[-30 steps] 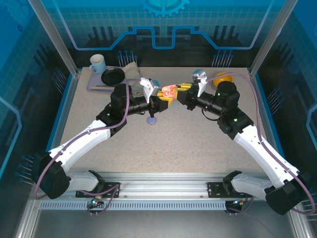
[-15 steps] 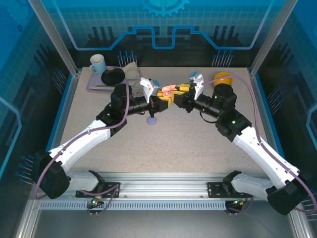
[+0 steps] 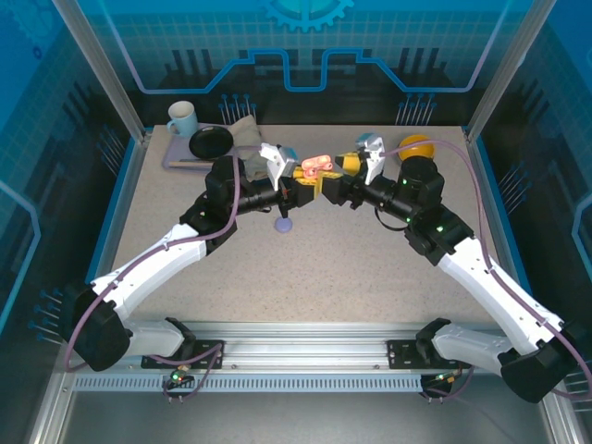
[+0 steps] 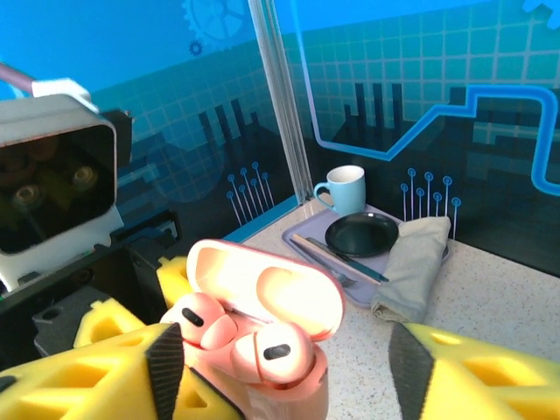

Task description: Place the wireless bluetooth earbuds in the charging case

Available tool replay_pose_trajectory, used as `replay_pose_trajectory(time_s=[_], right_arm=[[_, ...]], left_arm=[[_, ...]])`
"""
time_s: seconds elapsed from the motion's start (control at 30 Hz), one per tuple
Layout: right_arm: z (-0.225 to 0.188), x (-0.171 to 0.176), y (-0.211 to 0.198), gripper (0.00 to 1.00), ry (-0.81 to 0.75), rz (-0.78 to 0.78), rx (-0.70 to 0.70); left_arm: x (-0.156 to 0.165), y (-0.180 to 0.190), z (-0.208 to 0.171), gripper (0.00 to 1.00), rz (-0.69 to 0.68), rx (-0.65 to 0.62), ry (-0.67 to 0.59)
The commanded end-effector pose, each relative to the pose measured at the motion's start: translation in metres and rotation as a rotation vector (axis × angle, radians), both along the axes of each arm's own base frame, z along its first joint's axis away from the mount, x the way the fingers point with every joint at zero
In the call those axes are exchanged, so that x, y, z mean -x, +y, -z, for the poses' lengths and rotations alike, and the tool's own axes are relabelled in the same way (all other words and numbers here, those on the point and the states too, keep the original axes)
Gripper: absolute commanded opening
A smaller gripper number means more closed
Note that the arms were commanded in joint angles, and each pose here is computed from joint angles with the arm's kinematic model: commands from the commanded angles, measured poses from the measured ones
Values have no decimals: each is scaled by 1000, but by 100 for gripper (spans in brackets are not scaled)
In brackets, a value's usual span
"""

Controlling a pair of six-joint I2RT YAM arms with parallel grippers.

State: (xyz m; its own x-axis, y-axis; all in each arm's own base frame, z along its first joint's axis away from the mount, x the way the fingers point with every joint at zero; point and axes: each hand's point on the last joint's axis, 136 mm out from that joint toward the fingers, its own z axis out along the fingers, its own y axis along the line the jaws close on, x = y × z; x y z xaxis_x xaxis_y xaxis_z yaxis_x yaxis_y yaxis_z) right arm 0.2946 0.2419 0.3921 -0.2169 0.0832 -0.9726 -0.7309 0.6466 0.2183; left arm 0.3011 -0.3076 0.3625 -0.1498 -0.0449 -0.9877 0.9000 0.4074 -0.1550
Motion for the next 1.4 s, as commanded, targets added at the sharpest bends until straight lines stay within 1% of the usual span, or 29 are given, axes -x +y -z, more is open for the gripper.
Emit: replay_pose_trajectory(time_s=[0.0, 0.13, 0.23, 0.5, 0.6, 0.67, 0.77, 0.93, 1.1, 1.37], right_arm=[[-36, 2, -19, 72, -26, 46, -88], [-47, -1, -30, 75, 5, 64, -149], [-50, -6, -37, 76, 39, 85, -170], [-28, -31, -46, 75, 179, 166, -112], [-11, -37, -48, 72, 247, 197, -96], [2, -39, -49, 67, 297, 212, -83], [17, -37, -48, 60, 331, 211, -68], [28, -34, -45, 53, 359, 196, -60], [29, -31, -39, 50, 364, 173, -52], [24, -19, -21, 49, 336, 128, -16]], left_arm=[[1, -4, -14, 0, 14, 38, -36], [1, -5, -7, 0, 16, 32, -24], [-1, -4, 0, 0, 12, 23, -18], [0, -4, 13, 0, 11, 9, -16], [0, -3, 12, 0, 8, 14, -22], [0, -3, 12, 0, 6, 13, -22], [0, -3, 11, 0, 6, 13, -25], [0, -3, 8, 0, 7, 18, -30], [-1, -3, 7, 0, 4, 18, -31], [-3, -5, 8, 0, 5, 18, -26]])
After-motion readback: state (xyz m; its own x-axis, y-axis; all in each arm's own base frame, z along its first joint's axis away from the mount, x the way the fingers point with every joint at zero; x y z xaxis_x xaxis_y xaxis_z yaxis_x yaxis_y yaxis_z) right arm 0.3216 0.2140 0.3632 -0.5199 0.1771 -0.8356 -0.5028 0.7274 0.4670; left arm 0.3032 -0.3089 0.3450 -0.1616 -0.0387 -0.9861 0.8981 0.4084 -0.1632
